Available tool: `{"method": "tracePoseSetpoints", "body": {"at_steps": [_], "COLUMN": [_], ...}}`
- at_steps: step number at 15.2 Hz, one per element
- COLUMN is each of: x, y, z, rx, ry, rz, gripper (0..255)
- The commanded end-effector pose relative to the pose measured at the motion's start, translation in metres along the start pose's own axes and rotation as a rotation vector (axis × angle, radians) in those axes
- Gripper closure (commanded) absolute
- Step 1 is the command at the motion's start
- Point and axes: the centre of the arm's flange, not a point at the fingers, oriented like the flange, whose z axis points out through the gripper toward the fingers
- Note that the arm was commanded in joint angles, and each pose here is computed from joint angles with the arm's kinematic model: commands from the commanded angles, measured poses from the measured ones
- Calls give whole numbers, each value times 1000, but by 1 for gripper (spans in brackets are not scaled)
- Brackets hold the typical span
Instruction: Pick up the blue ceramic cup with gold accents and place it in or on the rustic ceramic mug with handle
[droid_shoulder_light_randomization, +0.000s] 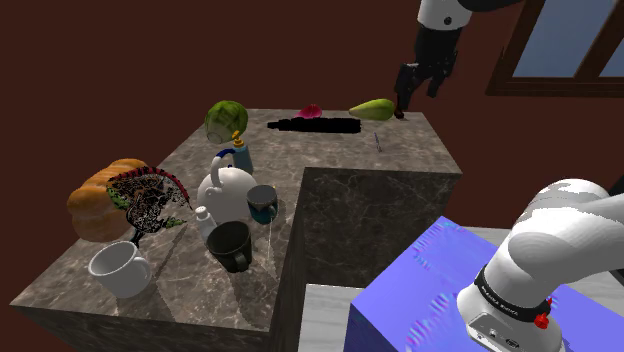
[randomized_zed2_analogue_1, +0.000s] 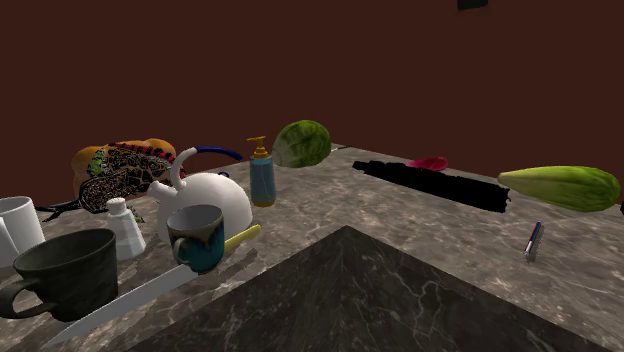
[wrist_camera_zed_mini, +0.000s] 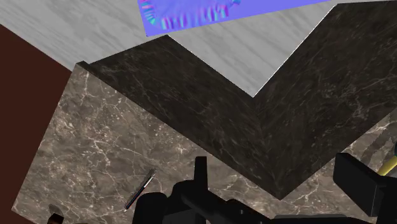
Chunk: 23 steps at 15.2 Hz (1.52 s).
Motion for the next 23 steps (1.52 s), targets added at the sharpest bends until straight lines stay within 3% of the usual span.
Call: {"method": "tracePoseSetpoints", "body": {"at_steps": [1, 23], "x": [0, 74], "y": [0, -234], "z": [0, 149], "rx": [0, 51], "ry": [0, -84], "rz": [0, -29], "gripper": [0, 0]}}
